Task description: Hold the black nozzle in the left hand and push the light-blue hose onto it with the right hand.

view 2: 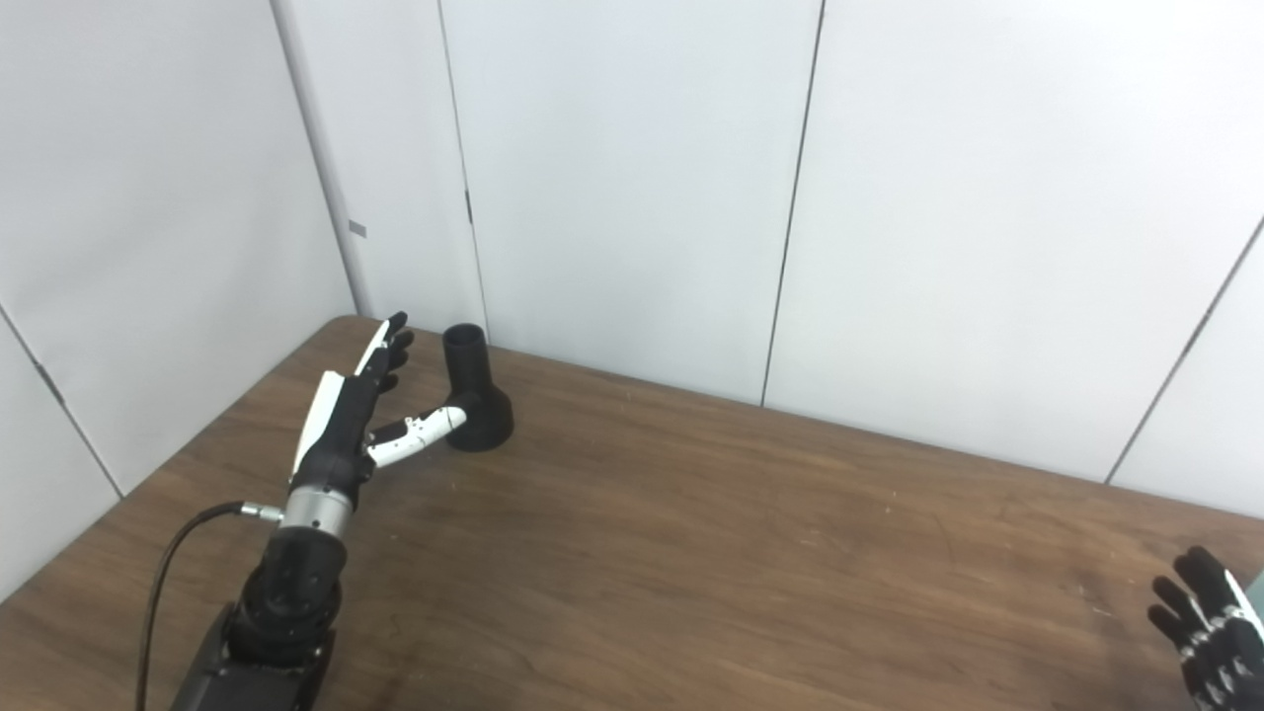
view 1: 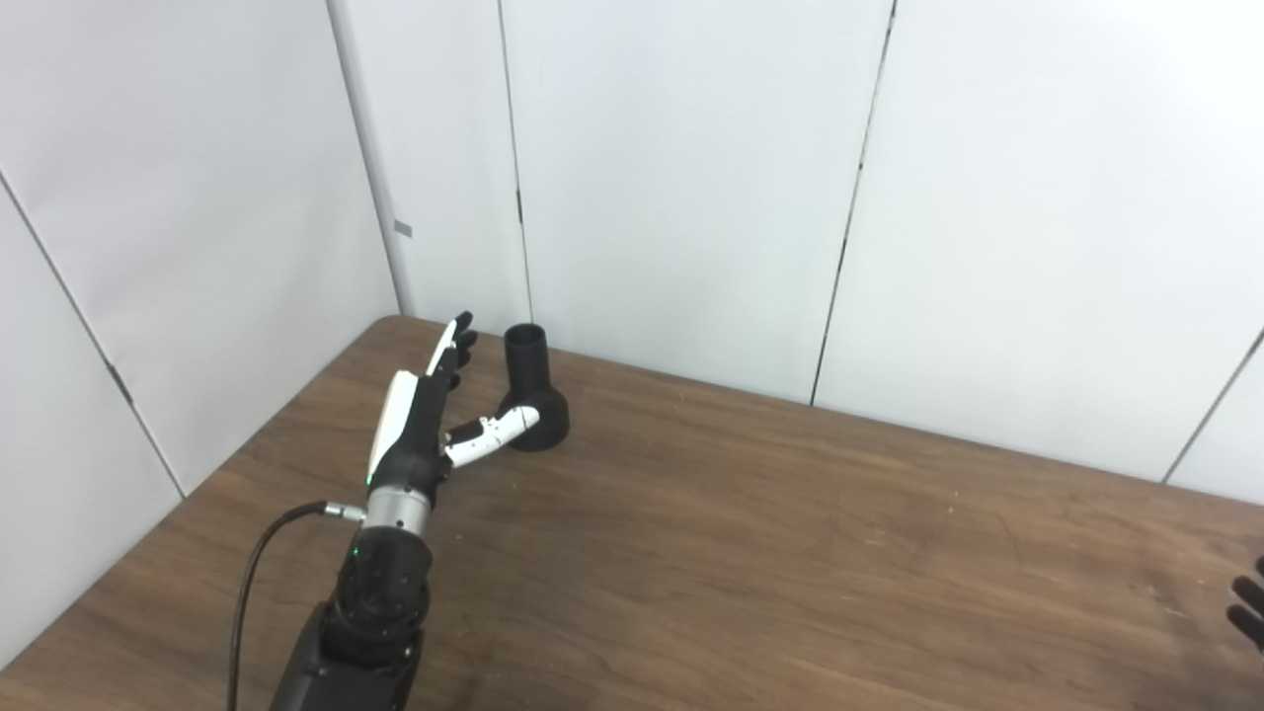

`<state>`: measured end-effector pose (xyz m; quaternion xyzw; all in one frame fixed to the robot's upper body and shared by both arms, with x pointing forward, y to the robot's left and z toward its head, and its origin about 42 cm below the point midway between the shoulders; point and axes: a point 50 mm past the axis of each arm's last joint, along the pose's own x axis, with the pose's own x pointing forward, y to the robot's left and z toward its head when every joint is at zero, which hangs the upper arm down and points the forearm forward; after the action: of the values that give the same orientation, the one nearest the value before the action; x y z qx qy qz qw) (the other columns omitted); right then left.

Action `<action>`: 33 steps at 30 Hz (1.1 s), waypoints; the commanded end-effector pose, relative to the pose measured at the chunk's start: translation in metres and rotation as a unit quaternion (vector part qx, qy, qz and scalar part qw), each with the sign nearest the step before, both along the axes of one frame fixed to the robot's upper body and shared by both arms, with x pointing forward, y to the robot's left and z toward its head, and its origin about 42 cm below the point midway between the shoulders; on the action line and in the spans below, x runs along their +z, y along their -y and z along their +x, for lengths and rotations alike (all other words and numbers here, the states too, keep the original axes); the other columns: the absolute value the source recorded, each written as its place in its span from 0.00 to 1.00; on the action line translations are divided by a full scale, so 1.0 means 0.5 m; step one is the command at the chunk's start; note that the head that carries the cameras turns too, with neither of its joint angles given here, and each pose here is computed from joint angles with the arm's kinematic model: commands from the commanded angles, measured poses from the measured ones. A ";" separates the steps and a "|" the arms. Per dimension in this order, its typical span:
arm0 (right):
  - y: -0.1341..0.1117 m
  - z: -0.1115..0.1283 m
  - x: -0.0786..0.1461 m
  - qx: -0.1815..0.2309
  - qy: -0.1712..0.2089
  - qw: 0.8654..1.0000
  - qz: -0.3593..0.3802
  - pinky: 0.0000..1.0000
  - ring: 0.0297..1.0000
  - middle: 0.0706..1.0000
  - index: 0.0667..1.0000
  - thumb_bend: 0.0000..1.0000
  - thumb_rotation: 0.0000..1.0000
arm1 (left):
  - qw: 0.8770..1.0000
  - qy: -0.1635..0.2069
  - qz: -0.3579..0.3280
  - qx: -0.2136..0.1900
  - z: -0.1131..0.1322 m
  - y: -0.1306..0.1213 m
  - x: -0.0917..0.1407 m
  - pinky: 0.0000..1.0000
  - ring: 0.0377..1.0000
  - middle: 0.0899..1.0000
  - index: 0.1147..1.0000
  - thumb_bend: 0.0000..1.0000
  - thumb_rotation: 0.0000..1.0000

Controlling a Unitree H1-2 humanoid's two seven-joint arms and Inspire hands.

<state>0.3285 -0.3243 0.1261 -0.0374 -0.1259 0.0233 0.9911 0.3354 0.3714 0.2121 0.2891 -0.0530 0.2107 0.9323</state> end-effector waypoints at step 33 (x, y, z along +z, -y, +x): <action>-0.026 -0.036 -0.046 0.006 -0.047 0.999 0.010 0.86 0.92 0.94 0.94 0.68 0.97 | 0.974 -0.160 0.158 0.026 0.176 -0.081 0.019 1.00 1.00 0.99 0.90 0.90 0.47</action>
<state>0.3230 -0.3197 0.1258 -0.0446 -0.1106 0.0293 0.9924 0.4102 0.4055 0.1883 0.4519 0.1085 0.1584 0.8712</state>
